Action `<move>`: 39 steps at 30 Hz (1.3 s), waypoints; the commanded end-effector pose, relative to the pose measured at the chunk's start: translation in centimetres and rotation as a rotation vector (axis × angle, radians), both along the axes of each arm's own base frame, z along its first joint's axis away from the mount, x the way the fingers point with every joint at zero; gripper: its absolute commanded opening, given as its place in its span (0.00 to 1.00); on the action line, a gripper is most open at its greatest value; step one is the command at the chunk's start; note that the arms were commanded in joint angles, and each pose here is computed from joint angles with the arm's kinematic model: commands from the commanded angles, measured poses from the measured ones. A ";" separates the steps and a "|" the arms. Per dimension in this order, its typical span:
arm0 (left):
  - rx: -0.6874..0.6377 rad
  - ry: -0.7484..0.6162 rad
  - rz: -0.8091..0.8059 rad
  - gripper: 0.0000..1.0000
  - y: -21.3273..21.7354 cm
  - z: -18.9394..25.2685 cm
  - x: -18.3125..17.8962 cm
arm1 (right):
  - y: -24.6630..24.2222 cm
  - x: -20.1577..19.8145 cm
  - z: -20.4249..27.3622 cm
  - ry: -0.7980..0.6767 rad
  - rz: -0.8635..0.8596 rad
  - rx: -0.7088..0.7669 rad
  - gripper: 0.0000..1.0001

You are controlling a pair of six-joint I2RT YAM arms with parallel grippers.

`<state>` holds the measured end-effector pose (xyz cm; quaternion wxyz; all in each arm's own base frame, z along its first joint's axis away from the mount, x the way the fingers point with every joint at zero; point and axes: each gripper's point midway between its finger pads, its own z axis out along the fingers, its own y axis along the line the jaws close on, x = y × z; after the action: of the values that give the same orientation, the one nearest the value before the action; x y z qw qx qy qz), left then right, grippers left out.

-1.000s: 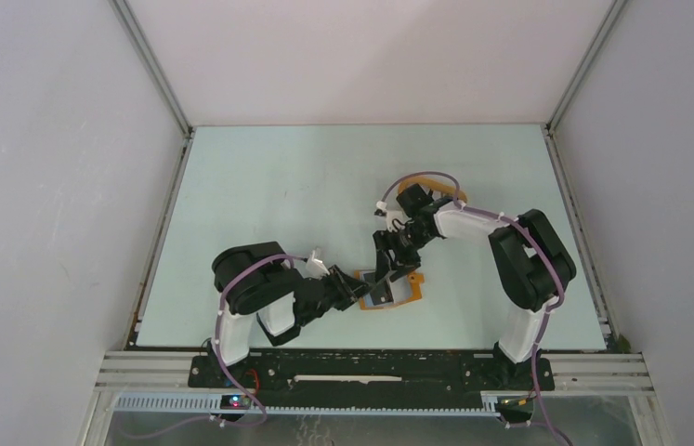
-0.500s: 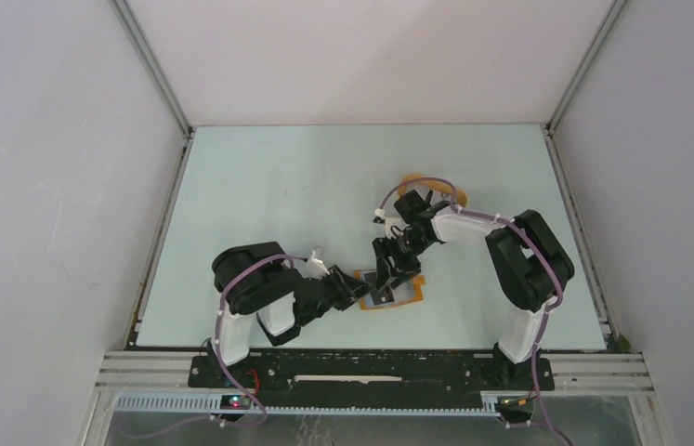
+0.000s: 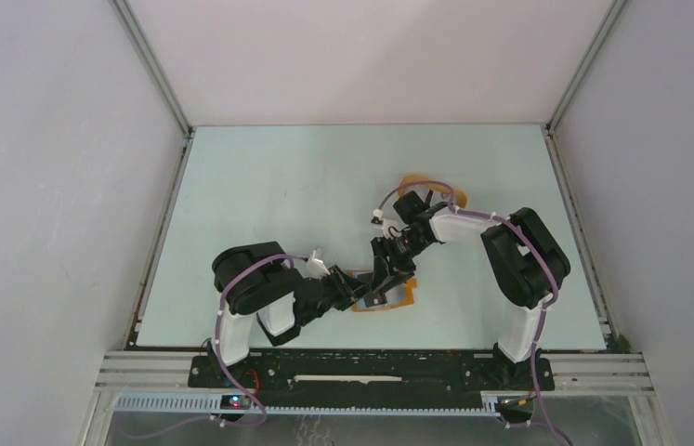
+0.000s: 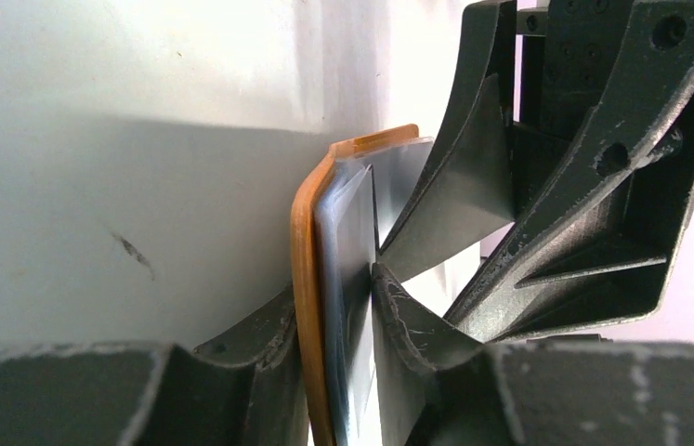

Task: Put the credit cards into the card holder
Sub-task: Insert the credit card into the card holder.

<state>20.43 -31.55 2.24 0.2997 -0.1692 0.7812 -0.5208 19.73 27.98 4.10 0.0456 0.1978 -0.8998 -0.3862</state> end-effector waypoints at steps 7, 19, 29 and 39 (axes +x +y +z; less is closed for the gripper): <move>-0.007 -0.048 -0.010 0.32 -0.4 0.8 0.3 | 0.9 1.0 0.0 0.099 -0.065 0.071 0.52; -0.006 -0.086 0.014 0.35 1.0 1.9 1.4 | 1.2 1.4 0.8 0.120 -0.079 0.121 0.53; 0.061 -0.090 0.065 0.35 4.0 0.9 1.5 | -0.5 3.3 -0.4 0.111 -0.145 0.089 0.46; 0.124 -0.179 0.073 0.33 6.6 1.9 0.7 | -0.6 3.7 0.6 0.035 -0.103 0.107 0.26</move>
<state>20.88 -25.89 2.87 0.3554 -0.1585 0.7860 -0.4804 23.08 26.82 3.42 0.0575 0.1091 -0.8914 -0.4361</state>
